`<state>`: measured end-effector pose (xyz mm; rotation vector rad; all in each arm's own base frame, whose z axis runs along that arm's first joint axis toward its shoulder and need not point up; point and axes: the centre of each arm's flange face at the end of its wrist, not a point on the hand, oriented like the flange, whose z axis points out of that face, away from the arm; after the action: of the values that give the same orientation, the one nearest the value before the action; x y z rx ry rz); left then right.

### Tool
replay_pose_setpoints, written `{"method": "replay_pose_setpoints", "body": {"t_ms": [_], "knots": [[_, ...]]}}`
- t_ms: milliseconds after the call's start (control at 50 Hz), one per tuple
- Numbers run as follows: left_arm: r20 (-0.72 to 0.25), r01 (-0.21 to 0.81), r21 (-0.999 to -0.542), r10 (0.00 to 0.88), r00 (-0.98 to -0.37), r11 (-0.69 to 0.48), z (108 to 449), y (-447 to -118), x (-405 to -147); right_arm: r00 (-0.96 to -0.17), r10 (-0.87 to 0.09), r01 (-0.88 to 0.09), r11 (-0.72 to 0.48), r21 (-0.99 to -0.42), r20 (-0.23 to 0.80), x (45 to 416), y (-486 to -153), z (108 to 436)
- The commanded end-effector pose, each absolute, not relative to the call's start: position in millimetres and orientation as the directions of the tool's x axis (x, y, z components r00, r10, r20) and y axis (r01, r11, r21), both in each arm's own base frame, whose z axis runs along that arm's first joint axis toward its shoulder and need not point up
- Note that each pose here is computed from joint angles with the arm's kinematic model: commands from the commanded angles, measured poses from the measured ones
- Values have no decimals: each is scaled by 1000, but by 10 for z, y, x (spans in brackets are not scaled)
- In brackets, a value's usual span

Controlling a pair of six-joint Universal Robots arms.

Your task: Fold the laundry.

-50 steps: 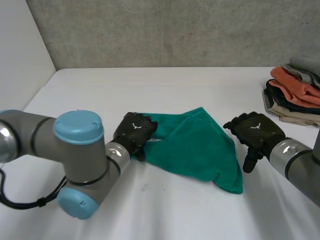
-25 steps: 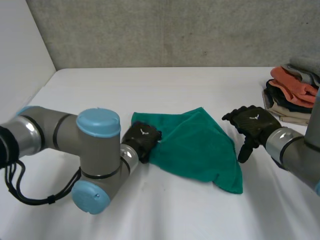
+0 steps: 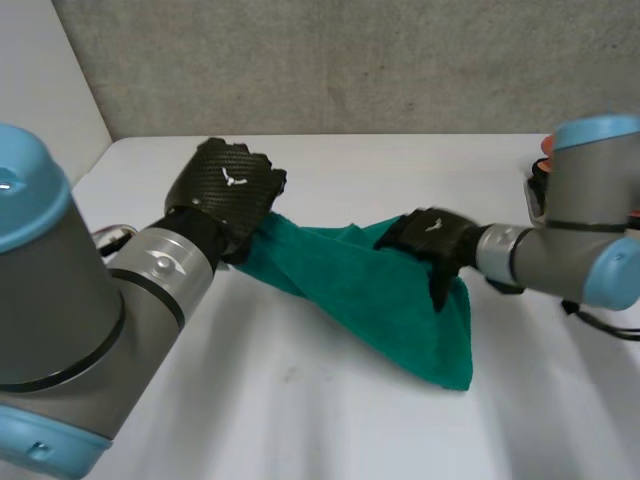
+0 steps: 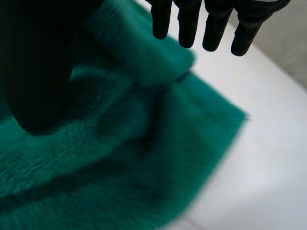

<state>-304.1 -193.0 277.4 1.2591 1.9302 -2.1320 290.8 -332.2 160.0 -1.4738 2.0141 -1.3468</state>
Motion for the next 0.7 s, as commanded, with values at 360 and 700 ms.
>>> {"method": "replay_pose_setpoints", "body": {"t_ms": [360,700], "knots": [[-568,456,-636,-22,-823,-622,3848,-2928,-3187,-850,-384,-229,-347,-910,361,2973,-3675,3165],[-691,583,-704,202,-694,-406,2433,-2741,-3146,-580,-619,-605,-108,-789,530,2768,-2605,2271]]}}
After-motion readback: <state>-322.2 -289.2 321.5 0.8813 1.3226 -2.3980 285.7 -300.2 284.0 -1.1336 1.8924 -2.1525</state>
